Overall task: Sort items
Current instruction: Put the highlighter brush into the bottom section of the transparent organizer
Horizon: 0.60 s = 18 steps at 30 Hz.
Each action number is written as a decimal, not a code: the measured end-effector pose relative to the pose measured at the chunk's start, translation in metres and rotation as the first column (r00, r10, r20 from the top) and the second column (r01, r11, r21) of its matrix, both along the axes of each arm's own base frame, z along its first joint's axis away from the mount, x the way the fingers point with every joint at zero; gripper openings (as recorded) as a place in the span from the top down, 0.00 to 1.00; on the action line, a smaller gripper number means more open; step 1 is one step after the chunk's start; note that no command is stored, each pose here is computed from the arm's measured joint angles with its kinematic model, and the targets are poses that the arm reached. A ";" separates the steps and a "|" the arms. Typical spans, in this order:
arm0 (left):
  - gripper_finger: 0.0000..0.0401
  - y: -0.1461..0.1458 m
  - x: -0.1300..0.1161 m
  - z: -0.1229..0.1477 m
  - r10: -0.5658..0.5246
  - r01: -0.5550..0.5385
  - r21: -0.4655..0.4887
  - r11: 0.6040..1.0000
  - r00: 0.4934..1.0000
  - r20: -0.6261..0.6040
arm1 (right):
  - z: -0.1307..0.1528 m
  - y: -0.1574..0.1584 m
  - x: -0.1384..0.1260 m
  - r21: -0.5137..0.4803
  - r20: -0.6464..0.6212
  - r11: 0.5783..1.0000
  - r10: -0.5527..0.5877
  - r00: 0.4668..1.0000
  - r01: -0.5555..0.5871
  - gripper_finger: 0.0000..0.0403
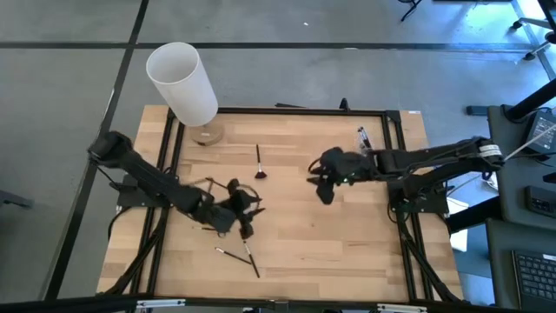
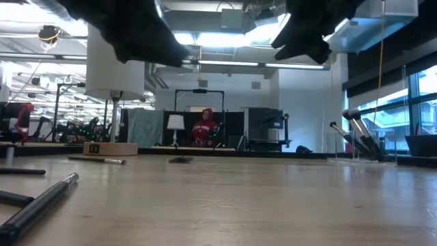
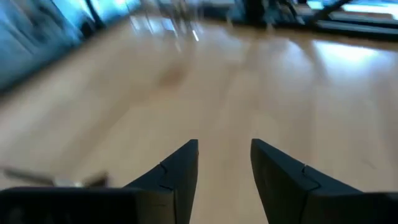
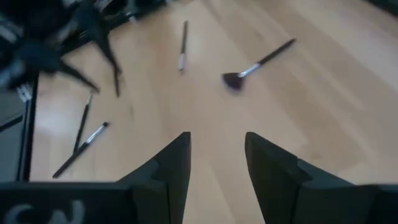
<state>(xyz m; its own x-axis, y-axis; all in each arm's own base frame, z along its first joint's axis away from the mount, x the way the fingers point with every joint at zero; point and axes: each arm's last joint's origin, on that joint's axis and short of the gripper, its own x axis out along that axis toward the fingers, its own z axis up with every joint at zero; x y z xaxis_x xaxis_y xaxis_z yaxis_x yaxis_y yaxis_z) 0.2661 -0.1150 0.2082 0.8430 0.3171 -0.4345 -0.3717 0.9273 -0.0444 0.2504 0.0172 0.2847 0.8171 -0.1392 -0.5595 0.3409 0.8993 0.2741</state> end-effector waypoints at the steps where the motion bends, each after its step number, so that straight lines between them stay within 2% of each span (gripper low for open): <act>1: 0.64 0.004 -0.005 0.005 -0.021 0.020 -0.061 0.998 1.000 -0.020 | -0.003 0.005 0.004 0.000 -0.001 1.000 0.017 1.000 -0.017 0.62; 4: 0.64 0.012 -0.018 0.018 -0.073 0.058 -0.221 0.974 0.996 -0.058 | -0.012 0.024 0.017 0.005 0.017 0.997 0.078 0.997 -0.078 0.62; 6: 0.64 0.012 -0.024 0.022 -0.111 0.089 -0.252 0.964 0.991 -0.072 | -0.018 0.038 0.024 0.005 0.030 0.992 0.124 0.992 -0.124 0.62; 11: 0.64 0.009 -0.026 0.018 -0.137 0.124 -0.101 0.987 0.982 -0.127 | -0.036 0.068 0.036 -0.060 0.017 0.980 0.192 0.981 -0.191 0.62; 15: 0.64 0.019 -0.019 0.007 -0.067 0.079 0.055 0.995 0.979 -0.195 | -0.058 0.080 0.042 -0.103 -0.067 0.969 0.218 0.974 -0.224 0.62; 17: 0.64 0.037 -0.014 0.000 -0.019 0.035 0.054 0.998 0.965 -0.262 | -0.070 0.084 0.046 -0.104 -0.106 0.964 0.236 0.966 -0.246 0.62; 18: 0.64 0.049 -0.011 -0.004 -0.013 0.018 0.012 1.000 0.954 -0.299 | -0.075 0.086 0.048 -0.107 -0.122 0.962 0.238 0.963 -0.252 0.62</act>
